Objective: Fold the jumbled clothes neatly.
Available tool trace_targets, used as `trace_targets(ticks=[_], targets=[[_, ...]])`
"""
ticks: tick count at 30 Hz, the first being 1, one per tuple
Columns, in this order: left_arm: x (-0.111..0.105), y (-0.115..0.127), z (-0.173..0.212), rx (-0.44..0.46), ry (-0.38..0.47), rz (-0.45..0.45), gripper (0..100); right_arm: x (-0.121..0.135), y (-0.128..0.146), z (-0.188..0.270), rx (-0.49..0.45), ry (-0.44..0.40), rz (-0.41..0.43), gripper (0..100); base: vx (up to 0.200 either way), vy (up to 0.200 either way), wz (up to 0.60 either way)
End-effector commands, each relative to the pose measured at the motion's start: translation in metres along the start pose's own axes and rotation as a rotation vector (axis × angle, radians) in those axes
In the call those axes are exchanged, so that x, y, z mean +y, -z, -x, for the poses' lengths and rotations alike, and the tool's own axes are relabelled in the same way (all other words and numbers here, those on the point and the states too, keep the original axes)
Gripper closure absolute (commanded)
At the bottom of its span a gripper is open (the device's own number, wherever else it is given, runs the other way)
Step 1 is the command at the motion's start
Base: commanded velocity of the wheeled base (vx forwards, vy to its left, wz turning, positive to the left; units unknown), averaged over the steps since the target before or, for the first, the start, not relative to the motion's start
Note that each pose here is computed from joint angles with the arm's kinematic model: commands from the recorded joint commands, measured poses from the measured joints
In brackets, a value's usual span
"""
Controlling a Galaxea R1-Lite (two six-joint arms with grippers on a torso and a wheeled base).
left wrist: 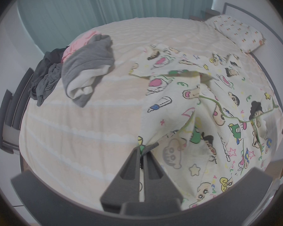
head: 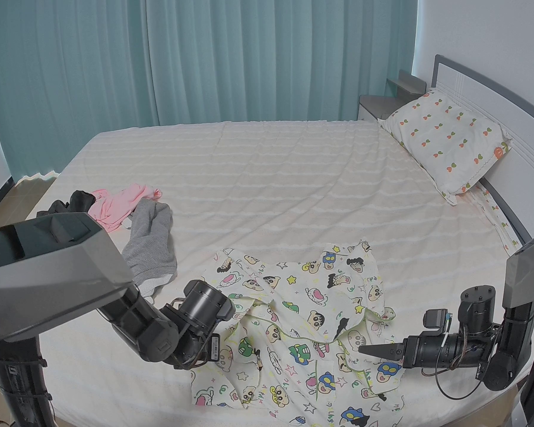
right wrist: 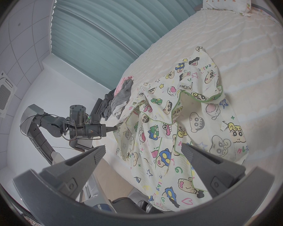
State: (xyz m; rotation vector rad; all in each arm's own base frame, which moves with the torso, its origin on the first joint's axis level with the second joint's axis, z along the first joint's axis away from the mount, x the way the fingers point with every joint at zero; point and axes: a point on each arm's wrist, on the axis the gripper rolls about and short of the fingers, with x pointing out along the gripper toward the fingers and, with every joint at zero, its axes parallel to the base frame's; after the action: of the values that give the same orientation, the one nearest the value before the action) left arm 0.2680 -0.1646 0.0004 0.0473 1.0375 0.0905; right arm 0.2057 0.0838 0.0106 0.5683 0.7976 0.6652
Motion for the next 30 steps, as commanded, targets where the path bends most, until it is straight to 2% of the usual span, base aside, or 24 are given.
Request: trace_targets(ticks=[1, 7, 18, 23, 30], targets=[[0.024, -0.004, 0.014, 0.004, 0.015, 0.061, 100, 0.0, 0.0, 0.0, 0.0, -0.003, 0.001, 0, 0.0, 0.0, 0.0], [0.047, -0.006, 0.021, 0.027, 0.057, 0.128, 100, -0.001, 0.001, 0.0, 0.003, 0.0, -0.003, 0, 0.0, 0.0, 0.0], [0.092, 0.0, -0.004, 0.06, 0.088, 0.279, 100, -0.001, 0.002, 0.0, 0.005, 0.001, -0.004, 0, 0.0, 0.0, 0.0], [0.1, 0.009, -0.014, 0.091, 0.091, 0.301, 100, -0.001, 0.002, 0.0, 0.007, 0.002, -0.005, 0, 0.0, 0.0, 0.0], [0.115, 0.019, -0.03, 0.067, 0.075, 0.359, 100, -0.001, 0.003, 0.001, 0.013, 0.004, -0.008, 0, 0.0, 0.0, 0.0]])
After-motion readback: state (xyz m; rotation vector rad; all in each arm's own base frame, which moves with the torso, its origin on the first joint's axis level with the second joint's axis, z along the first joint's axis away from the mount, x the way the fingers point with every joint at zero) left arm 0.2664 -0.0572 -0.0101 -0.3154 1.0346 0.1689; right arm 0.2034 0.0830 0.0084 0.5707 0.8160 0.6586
